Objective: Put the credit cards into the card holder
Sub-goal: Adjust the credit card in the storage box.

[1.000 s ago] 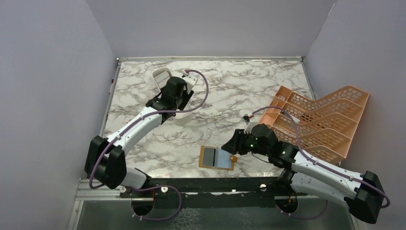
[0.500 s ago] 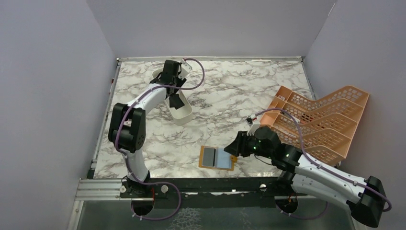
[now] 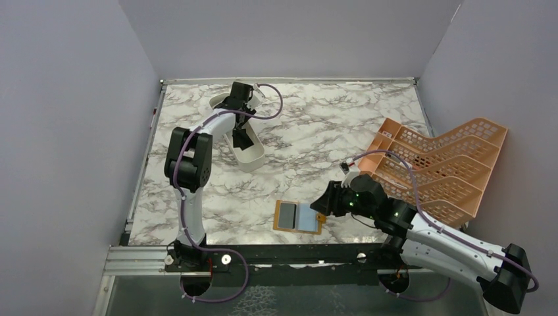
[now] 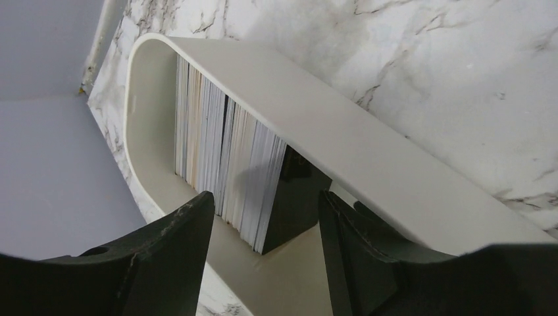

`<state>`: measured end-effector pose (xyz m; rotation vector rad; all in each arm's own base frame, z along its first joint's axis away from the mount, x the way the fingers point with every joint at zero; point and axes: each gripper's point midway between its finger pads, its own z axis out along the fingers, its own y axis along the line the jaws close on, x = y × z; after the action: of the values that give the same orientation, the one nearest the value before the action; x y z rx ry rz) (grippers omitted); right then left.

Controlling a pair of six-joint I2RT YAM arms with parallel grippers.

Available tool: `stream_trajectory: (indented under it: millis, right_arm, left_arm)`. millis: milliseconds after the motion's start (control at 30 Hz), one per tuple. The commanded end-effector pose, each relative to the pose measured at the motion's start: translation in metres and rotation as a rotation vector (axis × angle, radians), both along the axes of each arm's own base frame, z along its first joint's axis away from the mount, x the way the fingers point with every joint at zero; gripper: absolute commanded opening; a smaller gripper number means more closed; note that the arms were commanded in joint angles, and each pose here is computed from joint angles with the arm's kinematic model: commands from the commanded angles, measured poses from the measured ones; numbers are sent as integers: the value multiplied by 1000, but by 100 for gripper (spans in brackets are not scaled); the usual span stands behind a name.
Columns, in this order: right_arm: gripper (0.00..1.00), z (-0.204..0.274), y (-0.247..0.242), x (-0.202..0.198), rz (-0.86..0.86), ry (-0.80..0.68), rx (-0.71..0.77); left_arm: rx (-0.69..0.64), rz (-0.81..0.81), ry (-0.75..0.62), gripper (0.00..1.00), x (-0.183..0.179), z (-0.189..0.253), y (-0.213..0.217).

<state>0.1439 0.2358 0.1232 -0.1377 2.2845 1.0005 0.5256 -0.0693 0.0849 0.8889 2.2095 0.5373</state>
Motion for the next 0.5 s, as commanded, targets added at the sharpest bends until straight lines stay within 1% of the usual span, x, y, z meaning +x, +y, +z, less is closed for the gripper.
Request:
stream_trajectory:
  millis: [0,100,267,400,467]
  right_arm:
    - [48,-2,-6,2,-40,10,-29]
    - [48,-3,-7,2,-45,6,-16]
    - [48,-2,-5,5,-46,-5,-14]
    - [48,-4,-4,6,-44,0,-24]
    - [48,-5,-3,6,-40,2,-24]
  left_arm:
    - [65,19,-20,63,15,-1,7]
    - [75,22,-15,60,19,-6,7]
    - [117,28,-24,51,21,-3,12]
    - [116,25,-37,38,23,2,10]
    - [112,20,-49,35,24,8,9]
